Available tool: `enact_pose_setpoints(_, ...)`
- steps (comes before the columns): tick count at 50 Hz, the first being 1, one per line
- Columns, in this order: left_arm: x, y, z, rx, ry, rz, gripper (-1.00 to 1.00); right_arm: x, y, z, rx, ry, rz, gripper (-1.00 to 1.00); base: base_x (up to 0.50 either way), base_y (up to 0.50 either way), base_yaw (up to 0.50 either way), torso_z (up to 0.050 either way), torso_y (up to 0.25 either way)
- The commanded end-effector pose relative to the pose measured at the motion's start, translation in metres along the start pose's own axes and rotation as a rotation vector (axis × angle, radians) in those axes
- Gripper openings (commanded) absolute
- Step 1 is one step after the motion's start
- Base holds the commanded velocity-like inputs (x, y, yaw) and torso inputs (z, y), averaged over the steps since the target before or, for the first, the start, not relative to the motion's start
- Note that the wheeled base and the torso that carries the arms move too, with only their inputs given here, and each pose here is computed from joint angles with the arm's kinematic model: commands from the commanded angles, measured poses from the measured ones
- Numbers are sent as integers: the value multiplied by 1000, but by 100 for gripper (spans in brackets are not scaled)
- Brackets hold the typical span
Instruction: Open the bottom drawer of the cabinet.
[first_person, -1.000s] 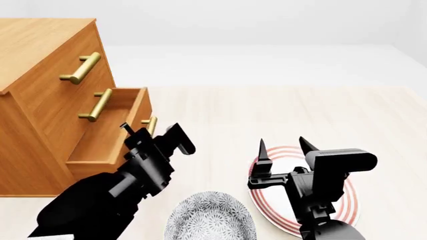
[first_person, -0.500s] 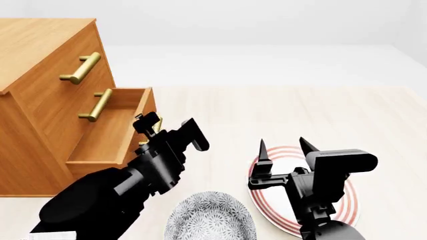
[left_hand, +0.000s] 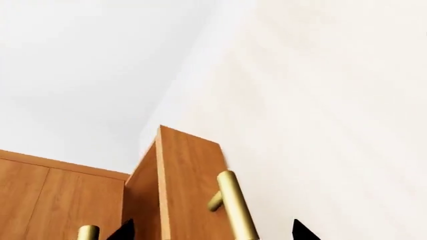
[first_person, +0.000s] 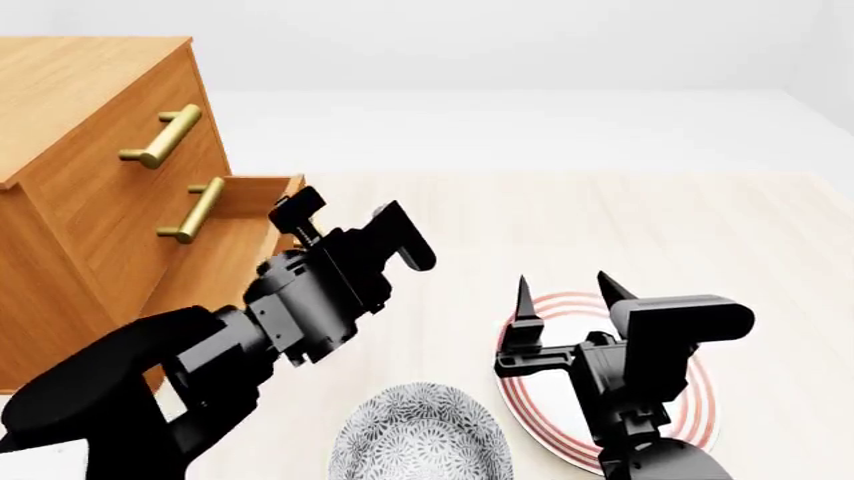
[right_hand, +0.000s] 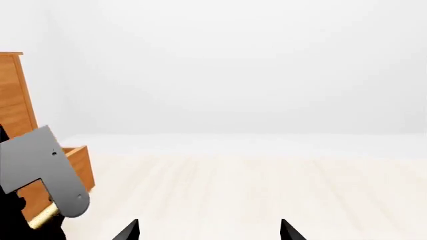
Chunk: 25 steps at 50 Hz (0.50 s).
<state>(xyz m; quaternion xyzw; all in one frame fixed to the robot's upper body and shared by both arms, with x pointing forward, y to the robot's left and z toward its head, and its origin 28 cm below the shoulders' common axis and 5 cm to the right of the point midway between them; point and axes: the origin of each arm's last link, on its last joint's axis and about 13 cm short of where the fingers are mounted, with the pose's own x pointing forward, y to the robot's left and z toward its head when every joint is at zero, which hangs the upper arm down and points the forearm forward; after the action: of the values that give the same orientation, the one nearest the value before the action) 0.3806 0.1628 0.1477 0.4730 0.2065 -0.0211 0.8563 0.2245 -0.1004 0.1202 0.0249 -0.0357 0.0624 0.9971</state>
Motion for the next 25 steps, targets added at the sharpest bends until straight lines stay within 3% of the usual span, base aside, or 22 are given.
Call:
enact_pose_setpoints(1,-34,29,6,-119,-86,33,100,1,1,1,-1,-1,3,100,0,0,0,0,0)
enact_pose_setpoints(3,-39,33,5,-141,-95,36,100,1,1,1,-2,-1,3,100,0,0,0,0,0)
enact_pose_setpoints(6,-56,40,-3,-253,-129,27,100,1,1,1,1,-3,4,100,0,0,0,0,0)
enact_pose_setpoints(9,-59,41,-7,-279,-140,33,100,1,2,0,1,-1,5,100,0,0,0,0,0)
enact_pose_setpoints(16,-59,43,-17,-401,-131,29,100,2,1,0,3,-1,4,100,0,0,0,0,0)
enact_pose_setpoints(18,-56,43,-20,-414,-109,82,100,3,1,0,4,-1,5,100,0,0,0,0,0)
enact_pose_setpoints(19,-55,43,-21,-459,-117,50,100,3,1,0,5,-1,5,100,0,0,0,0,0)
enact_pose_setpoints(25,-52,43,-27,-502,-105,55,100,3,2,0,2,0,6,100,0,0,0,0,0)
